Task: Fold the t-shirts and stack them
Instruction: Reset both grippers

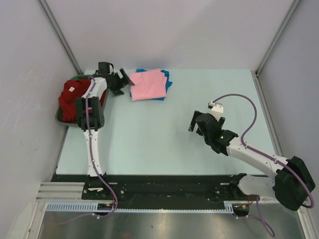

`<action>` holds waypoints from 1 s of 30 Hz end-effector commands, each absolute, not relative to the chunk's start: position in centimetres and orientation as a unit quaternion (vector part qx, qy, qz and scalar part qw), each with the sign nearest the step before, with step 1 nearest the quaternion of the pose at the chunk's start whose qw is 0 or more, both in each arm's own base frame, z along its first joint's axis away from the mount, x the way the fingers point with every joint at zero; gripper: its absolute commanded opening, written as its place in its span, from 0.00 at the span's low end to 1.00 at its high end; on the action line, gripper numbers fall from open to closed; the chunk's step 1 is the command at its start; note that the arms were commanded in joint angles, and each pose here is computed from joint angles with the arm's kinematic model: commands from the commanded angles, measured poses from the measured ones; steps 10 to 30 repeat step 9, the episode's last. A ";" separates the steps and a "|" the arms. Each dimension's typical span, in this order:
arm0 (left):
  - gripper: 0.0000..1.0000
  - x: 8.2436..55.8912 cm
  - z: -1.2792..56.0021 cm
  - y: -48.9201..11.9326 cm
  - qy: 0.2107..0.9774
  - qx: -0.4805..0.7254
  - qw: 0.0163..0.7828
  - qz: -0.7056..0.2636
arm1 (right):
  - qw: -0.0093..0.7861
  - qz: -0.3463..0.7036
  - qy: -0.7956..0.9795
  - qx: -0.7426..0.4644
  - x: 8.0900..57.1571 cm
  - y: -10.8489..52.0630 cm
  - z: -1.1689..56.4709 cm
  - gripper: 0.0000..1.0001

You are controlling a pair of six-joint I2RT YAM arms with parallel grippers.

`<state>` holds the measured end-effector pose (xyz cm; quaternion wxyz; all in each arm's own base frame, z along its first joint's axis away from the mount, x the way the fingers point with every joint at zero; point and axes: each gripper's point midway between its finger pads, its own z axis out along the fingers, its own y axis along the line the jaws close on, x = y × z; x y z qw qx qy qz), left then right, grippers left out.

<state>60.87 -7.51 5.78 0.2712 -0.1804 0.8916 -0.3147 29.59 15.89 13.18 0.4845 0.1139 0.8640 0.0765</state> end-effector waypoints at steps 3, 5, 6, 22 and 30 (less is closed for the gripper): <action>1.00 54.3 12.4 -2.6 0.911 -0.237 0.318 -0.112 | 0.521 0.070 0.840 0.136 29.9 15.8 16.5 1.00; 1.00 51.3 14.1 -4.1 0.902 -0.236 0.344 -0.111 | 0.524 0.095 0.838 0.119 29.8 16.6 17.9 1.00; 1.00 50.5 14.7 -4.4 0.895 -0.243 0.355 -0.119 | 0.531 0.104 0.835 0.100 30.0 17.1 19.1 1.00; 1.00 46.9 17.2 -5.4 0.880 -0.240 0.387 -0.137 | 0.552 0.095 0.822 0.107 30.3 16.7 21.7 0.99; 1.00 46.9 17.2 -5.4 0.880 -0.240 0.387 -0.137 | 0.552 0.095 0.822 0.107 30.3 16.7 21.7 0.99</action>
